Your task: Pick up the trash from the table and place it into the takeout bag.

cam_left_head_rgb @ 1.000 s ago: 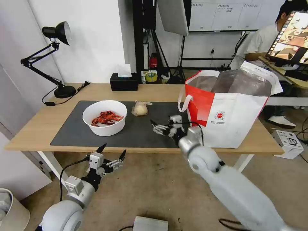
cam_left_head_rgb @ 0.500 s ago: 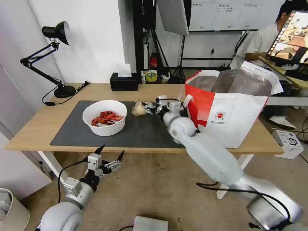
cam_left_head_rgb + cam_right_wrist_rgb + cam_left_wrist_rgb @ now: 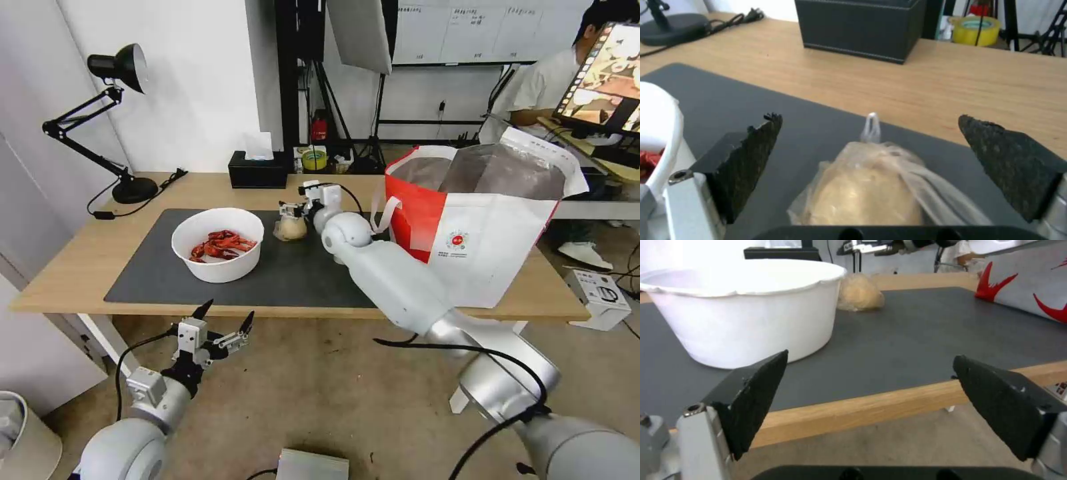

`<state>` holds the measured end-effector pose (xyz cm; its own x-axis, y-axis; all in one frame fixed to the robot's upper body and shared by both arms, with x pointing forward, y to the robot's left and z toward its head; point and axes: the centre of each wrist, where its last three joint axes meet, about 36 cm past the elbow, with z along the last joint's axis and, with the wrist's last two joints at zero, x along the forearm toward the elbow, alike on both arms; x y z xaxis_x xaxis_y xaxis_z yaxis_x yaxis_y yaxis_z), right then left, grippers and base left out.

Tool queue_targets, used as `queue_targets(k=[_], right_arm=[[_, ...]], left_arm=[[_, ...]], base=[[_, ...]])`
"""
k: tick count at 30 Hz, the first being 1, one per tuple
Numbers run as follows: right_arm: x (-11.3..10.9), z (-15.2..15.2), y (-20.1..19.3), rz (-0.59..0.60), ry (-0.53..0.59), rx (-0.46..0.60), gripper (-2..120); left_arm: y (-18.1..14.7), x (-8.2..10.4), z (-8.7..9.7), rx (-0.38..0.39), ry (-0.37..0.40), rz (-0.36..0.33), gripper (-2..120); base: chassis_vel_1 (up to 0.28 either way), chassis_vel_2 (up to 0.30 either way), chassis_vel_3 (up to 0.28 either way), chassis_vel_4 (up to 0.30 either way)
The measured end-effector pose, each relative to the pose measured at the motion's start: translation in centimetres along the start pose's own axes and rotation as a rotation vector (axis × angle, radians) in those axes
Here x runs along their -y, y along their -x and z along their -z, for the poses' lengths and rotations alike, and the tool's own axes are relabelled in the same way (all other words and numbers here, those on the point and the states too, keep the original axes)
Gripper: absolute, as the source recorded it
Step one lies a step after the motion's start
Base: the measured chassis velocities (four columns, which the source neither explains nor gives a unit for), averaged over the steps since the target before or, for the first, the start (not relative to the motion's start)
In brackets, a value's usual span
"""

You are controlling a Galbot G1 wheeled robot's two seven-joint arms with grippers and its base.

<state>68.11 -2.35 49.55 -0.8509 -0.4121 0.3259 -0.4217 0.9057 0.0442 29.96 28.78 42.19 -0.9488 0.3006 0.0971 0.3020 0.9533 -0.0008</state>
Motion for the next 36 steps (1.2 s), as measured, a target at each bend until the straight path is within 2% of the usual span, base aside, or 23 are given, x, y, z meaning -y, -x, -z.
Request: queue_targets(k=[5, 13, 36], right_arm=[[-1.0, -0.6, 1.0, -0.010, -0.018, -0.055, 100], [-0.8, -1.5, 1.6, -0.028, -0.036, -0.105, 100], [-1.3, -2.8, 1.4, -0.008, -0.036, -0.170, 100]], left_arm=[[-0.1, -0.1, 0.0, 0.004, -0.001, 0.005, 100], [0.1, 0.1, -0.2, 0.007, -0.011, 0.006, 100], [-0.2, 0.1, 0.2, 0.015, -0.007, 0.008, 100]], base=[[0.000, 0.000, 0.000, 0.000], [0.000, 0.000, 0.000, 0.000], [0.000, 0.000, 0.000, 0.000]])
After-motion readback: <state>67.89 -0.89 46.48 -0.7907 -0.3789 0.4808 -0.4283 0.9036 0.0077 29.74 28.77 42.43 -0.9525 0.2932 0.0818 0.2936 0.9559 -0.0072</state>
